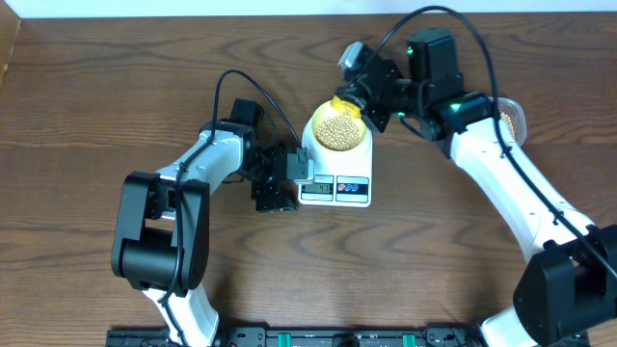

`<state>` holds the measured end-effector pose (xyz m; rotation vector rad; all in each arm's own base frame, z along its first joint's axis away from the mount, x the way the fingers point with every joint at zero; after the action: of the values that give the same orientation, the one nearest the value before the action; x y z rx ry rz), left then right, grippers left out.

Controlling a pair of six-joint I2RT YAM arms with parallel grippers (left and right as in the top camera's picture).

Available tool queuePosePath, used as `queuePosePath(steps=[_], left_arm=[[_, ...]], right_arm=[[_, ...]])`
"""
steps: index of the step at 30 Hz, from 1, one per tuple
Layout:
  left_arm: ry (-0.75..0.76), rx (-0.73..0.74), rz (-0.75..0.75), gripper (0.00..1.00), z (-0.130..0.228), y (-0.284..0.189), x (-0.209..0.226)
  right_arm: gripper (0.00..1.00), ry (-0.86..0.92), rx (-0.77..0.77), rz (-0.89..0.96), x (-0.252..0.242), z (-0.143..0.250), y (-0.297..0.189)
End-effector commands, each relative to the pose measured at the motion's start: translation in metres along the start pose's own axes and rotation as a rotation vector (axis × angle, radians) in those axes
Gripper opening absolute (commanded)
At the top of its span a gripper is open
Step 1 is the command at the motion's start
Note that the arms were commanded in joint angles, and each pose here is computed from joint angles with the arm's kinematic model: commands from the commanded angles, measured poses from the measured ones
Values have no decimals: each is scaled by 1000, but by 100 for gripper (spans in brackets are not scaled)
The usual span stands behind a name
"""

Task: Scoop item into bowl and weigh 50g on scale
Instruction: 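Carry the scoop left over the yellow bowl with the right gripper, then tilt the scoop to pour soybeans into the yellow bowl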

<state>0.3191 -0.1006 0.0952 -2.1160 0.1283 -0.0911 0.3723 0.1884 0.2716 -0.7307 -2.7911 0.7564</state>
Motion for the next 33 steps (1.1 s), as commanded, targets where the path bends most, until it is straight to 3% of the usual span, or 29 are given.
queuePosePath(steps=[1,10,19,33], left_arm=[[10,-12,16,98,1,4,-3],[10,-12,16,98,1,4,-3],[10,-12,16,97,1,4,-3],[10,-12,16,98,1,4,-3]], right_arm=[[1,-120,35,73,6,-4,4],[1,-194,65,113,15,-7,12],[1,9,32,203,-18,-1,-7],[1,163,71,384,-87,37,-64]])
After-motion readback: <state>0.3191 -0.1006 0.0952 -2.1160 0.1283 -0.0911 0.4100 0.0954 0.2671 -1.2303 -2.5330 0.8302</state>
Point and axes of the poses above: each gripper's point midway between its finger pads, its own y axis out along the fingers, its own x axis along the line the jaws close on, z = x × y, the point moved 10 cm from there along -y, back along the fingers, and after that the axes turned 8 degrees about y, right-handed, at the moved point
